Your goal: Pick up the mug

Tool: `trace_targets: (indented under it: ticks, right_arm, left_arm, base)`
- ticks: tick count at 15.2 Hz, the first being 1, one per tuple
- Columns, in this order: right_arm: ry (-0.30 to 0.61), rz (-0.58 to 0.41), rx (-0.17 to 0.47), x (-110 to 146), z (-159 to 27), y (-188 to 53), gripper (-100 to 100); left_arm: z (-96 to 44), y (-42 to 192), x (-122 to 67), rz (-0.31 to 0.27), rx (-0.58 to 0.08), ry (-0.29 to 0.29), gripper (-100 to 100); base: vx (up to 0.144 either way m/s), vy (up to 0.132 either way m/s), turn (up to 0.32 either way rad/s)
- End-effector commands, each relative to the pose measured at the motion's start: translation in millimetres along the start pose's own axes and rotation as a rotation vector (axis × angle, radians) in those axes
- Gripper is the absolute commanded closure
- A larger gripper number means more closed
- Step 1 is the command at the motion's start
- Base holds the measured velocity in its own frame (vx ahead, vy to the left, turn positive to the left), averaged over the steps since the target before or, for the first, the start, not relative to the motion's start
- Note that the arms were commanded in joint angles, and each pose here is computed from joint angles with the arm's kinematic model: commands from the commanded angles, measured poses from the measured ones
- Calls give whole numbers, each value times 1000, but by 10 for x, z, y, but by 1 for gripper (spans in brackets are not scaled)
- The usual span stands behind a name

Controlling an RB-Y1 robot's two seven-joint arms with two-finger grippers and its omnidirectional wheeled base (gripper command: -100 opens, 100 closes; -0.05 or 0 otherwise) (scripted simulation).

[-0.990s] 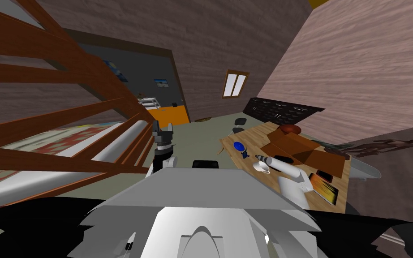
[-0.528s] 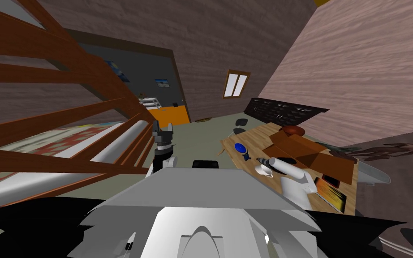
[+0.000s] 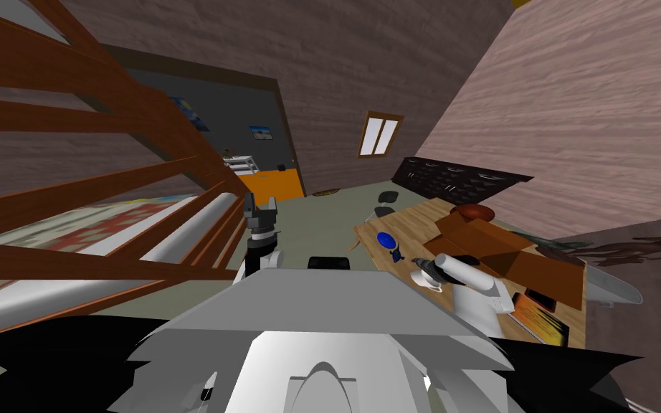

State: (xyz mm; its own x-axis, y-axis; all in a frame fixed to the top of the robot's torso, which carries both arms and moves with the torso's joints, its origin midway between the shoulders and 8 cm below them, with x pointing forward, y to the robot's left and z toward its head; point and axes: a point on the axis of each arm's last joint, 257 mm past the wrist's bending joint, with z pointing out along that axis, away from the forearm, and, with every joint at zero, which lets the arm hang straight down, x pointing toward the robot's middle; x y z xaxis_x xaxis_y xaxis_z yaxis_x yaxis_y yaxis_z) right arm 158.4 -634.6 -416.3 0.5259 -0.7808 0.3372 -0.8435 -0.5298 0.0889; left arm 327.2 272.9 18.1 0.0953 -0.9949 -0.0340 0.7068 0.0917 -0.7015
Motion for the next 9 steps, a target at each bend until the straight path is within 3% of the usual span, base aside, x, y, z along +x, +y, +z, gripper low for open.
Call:
trace_targets:
  ticks: [1,7,9]
  right_arm:
    - [-56,65,-11,-126,15,65,-100]
    - [-142,170,-31,-318,25,173,-100]
    - [-129,162,-29,-318,91,177,-100]
  left_arm:
    - [0,0,0,0,0,0,0]
    - [0,0,0,0,0,0,0]
    - [0,0,0,0,0,0,0]
  base:
    - [51,-34,21]
    - [43,-29,17]
    - [8,-15,31]
